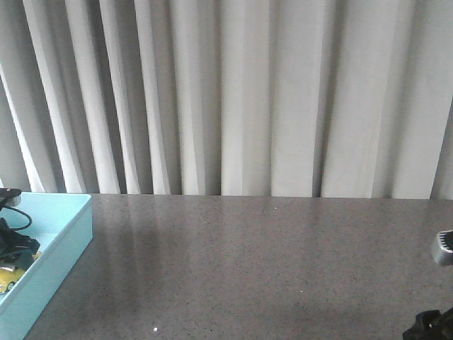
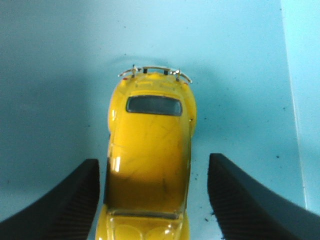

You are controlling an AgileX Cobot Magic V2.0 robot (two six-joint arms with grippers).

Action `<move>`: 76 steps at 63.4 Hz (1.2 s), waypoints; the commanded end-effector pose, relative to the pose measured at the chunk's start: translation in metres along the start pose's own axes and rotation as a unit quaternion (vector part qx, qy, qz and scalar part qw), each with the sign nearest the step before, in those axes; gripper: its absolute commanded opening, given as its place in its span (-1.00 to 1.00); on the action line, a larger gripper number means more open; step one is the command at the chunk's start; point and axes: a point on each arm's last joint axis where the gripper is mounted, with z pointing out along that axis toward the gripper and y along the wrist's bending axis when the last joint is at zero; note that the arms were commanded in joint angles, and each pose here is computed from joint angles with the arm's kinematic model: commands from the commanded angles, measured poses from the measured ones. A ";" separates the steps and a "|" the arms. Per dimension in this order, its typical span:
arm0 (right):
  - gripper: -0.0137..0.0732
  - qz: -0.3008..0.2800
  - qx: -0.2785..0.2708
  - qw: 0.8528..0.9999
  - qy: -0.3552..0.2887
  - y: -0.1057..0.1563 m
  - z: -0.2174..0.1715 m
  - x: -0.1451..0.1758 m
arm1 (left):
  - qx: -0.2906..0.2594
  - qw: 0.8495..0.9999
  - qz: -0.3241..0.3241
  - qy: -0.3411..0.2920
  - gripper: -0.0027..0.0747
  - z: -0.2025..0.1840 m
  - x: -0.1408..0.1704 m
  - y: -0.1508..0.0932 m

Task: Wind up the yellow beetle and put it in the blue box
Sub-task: 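Lower the car into the blue box and open the left gripper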

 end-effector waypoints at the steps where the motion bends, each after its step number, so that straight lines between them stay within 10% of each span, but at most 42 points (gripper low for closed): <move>1: 0.53 -0.002 0.000 0.999 -0.045 0.000 -0.010 -0.009 | -0.002 0.998 -0.001 -0.055 0.46 -0.044 -0.013 -0.007; 76: 0.53 -0.002 0.000 0.999 -0.045 0.000 -0.010 -0.009 | -0.012 0.998 -0.021 -0.053 0.47 -0.103 -0.009 -0.042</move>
